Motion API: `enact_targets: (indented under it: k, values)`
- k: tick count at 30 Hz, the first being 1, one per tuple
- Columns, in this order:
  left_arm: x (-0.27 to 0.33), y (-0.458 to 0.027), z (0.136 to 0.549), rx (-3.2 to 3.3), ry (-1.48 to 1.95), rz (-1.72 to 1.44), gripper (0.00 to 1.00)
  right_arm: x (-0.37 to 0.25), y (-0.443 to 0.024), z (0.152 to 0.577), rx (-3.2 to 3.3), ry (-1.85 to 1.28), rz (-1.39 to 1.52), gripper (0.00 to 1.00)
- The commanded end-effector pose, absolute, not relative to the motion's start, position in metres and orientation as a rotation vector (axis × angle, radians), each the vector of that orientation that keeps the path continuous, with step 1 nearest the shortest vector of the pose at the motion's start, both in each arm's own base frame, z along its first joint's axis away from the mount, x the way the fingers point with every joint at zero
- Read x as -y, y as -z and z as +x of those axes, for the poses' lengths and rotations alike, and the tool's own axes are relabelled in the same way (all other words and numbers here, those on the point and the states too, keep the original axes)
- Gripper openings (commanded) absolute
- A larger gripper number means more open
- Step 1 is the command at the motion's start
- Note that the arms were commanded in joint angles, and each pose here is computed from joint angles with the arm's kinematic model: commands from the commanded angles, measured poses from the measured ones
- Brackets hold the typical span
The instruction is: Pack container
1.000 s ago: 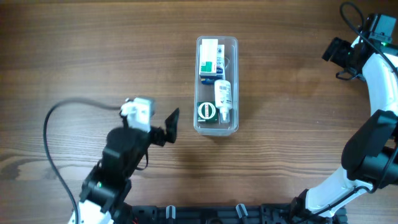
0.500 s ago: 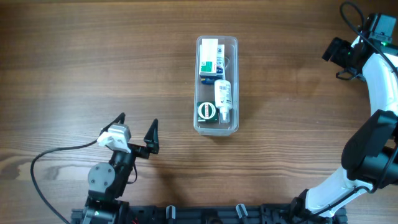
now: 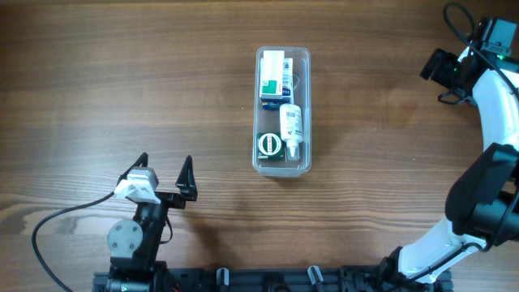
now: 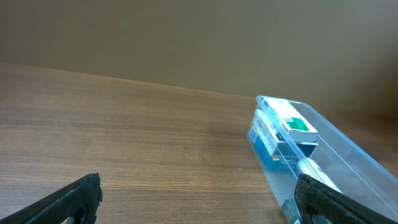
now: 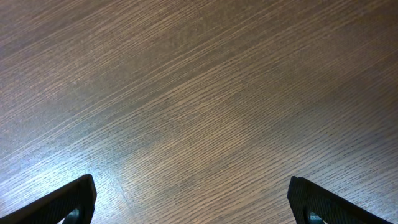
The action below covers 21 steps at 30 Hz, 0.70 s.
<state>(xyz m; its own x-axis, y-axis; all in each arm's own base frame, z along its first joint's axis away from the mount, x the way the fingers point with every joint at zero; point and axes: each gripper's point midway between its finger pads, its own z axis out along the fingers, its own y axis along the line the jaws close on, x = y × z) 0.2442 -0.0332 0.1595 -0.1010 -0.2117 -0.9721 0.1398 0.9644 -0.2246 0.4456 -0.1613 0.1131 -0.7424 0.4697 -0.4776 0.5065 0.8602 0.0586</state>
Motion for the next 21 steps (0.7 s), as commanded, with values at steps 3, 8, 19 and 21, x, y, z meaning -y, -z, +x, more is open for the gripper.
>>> enact_targets:
  k: [3, 8, 19, 21]
  values:
    - [0.0235, -0.1589, 0.2448, -1.641, 0.256, -0.069, 1.00, 0.1621, -0.1048, 0.4443, -2.557, 0.102, 0.736, 1.00]
    - [0.0235, -0.1589, 0.2448, -1.641, 0.255, -0.069, 1.00, 0.1621, -0.1048, 0.4443, -2.557, 0.102, 0.736, 1.00]
    - [0.0234, -0.1589, 0.2448, -1.641, 0.255, -0.069, 1.00, 0.1621, -0.1048, 0.4443, -2.557, 0.102, 0.736, 1.00]
    - [0.0235, -0.1589, 0.2448, -1.641, 0.255, -0.069, 1.00, 0.1621, -0.1048, 0.4443, -2.557, 0.102, 0.736, 1.00]
